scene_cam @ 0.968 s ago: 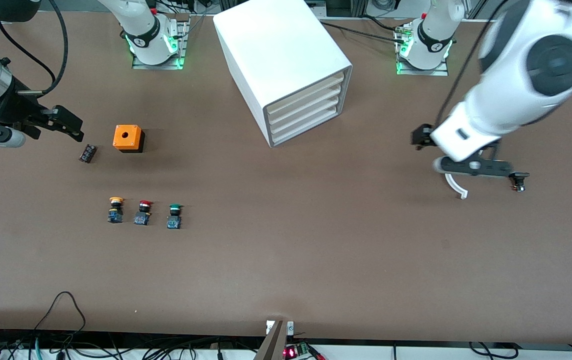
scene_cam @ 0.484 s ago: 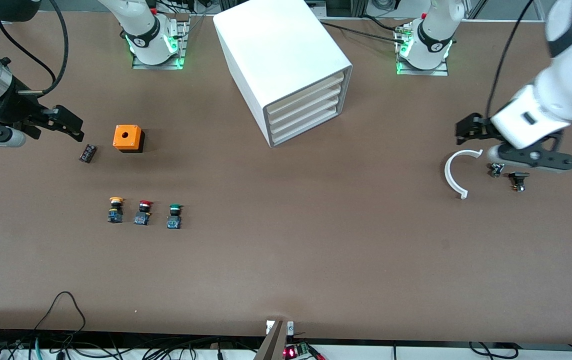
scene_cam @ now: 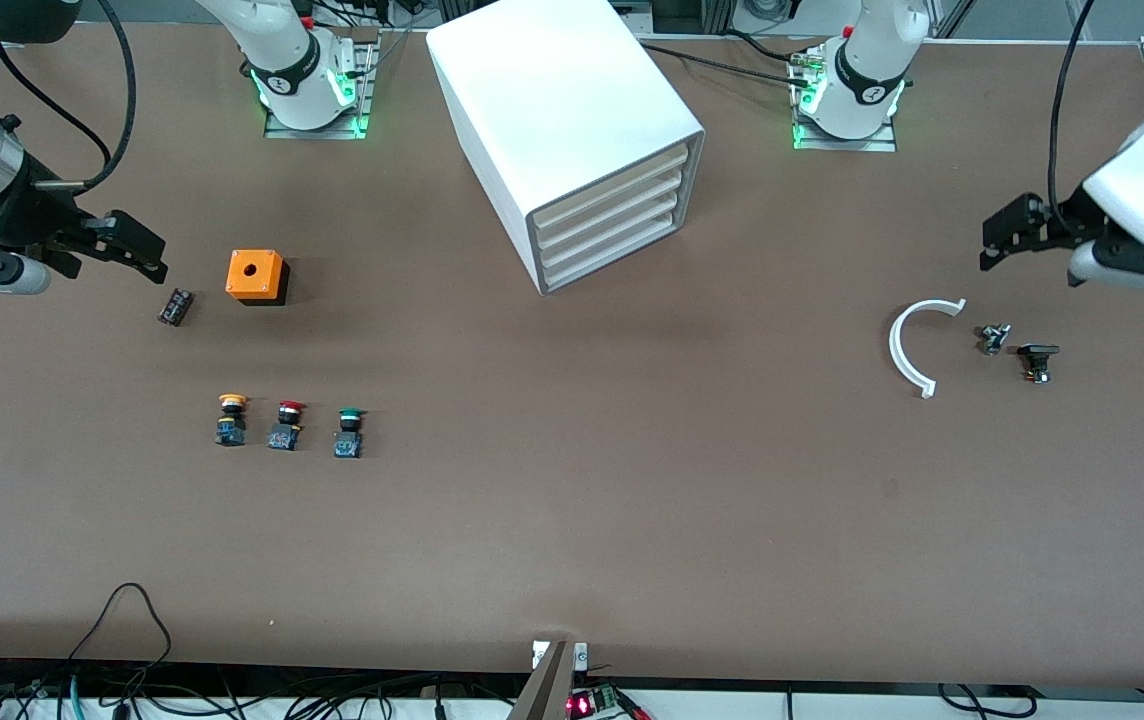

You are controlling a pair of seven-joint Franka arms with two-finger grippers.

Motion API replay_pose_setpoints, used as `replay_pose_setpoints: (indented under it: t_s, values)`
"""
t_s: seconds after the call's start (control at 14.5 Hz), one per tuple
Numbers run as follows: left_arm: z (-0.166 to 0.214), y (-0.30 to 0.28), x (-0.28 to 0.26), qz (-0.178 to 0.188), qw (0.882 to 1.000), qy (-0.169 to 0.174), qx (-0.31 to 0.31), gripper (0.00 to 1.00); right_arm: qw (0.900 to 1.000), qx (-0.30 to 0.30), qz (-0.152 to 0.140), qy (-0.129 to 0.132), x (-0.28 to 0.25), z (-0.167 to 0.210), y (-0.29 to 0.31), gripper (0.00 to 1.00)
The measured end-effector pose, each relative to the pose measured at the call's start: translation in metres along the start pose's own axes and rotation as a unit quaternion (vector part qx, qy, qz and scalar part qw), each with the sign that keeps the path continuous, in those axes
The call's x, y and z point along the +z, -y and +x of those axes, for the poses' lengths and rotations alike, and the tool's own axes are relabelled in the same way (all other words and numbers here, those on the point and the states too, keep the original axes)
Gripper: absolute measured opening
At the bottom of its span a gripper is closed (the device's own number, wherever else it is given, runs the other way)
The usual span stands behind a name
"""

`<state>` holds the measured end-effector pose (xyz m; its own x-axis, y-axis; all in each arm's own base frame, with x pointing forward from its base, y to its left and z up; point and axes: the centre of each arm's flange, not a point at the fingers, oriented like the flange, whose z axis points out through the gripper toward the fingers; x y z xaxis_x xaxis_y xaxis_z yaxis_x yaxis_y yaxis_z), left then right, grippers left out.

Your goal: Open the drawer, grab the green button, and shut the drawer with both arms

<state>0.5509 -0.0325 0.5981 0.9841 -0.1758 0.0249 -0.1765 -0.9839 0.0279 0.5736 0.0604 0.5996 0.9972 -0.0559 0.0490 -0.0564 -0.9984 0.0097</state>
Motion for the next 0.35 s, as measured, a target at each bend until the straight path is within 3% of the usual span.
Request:
replay_pose_setpoints:
  t_s: [0.35]
  values:
    - [-0.0015,0.0002,0.0064,0.000,1.000,0.017,0.000,1.00,1.000,0.001,0.000,0.000,0.0000,0.0001,-0.0005,1.00]
